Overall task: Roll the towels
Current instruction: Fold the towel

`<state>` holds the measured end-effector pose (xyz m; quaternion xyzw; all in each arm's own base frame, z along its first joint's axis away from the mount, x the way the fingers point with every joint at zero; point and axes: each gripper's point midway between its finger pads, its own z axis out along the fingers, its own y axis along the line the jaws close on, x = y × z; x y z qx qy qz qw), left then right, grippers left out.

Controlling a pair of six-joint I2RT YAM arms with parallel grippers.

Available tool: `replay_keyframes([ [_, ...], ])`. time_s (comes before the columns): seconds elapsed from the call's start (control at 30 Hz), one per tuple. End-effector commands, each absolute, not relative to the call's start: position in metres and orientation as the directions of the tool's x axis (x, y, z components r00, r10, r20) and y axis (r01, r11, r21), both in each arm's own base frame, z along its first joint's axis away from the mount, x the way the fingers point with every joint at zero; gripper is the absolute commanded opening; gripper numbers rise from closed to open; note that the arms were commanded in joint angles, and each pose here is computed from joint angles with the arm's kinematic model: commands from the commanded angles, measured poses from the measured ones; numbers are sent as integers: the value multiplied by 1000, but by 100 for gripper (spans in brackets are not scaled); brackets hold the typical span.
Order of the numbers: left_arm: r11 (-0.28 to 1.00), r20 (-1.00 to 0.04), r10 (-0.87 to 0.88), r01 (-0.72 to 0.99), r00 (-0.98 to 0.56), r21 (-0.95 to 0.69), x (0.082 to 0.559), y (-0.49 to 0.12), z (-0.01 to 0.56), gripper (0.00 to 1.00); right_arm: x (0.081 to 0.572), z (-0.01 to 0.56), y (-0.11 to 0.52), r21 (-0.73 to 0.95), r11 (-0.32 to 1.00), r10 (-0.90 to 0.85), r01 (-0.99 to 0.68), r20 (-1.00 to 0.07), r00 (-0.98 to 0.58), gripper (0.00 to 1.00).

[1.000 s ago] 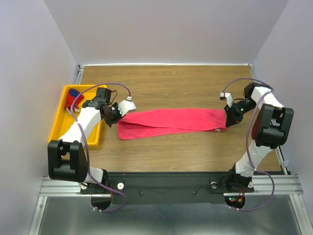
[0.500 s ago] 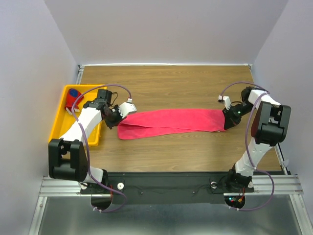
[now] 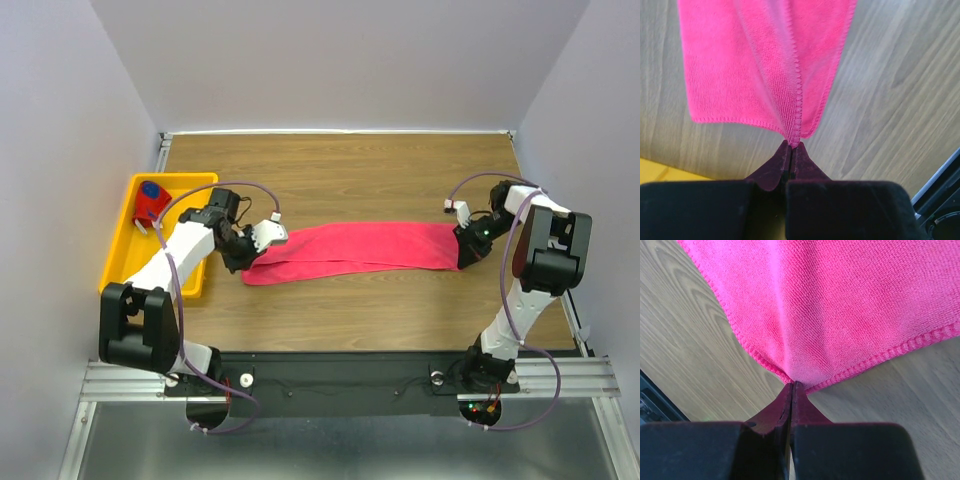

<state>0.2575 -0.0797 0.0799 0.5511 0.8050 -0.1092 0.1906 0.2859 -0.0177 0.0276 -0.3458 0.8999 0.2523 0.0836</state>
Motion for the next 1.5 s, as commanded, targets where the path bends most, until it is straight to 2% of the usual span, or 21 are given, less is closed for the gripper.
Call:
replay_keyframes([
  [0.0,336,-405,864,942,-298,23,239,-84,69,0,294,30,-19,366,640,-587,-675,-333,-738,1],
  [0.23,387,-381,859,921,-342,45,249,-81,48,0,293,30,-22,356,644,-596,-677,-323,-736,1],
  [0.37,377,-346,882,919,-319,113,256,-70,49,0,291,29,-24,348,644,-605,-681,-314,-732,1],
  [0.47,372,-338,893,911,-297,180,265,-64,58,0,292,29,-25,345,643,-606,-684,-316,-730,1],
  [0.67,380,-386,885,883,-260,275,284,-67,86,0,292,29,-25,342,642,-609,-686,-317,-727,0],
  [0.93,310,-341,911,932,-233,189,250,-74,40,0,299,32,-28,311,646,-615,-697,-328,-717,1],
  [1.07,299,-339,913,936,-225,185,250,-77,32,14,302,33,-29,298,646,-619,-703,-335,-711,0],
  [1.13,279,-325,922,943,-210,183,250,-75,28,18,301,34,-30,295,647,-621,-703,-332,-710,1],
  [1.23,254,-327,926,951,-187,178,248,-77,29,38,299,35,-29,292,640,-628,-711,-335,-703,7],
  [1.27,249,-332,926,952,-180,179,248,-78,31,38,297,36,-29,289,638,-630,-713,-337,-700,9],
  [1.33,229,-350,924,956,-155,182,246,-81,37,45,297,39,-29,278,630,-638,-725,-348,-687,14],
  [1.47,183,-354,928,969,-115,164,238,-83,44,50,297,40,-28,276,628,-640,-728,-349,-684,15],
])
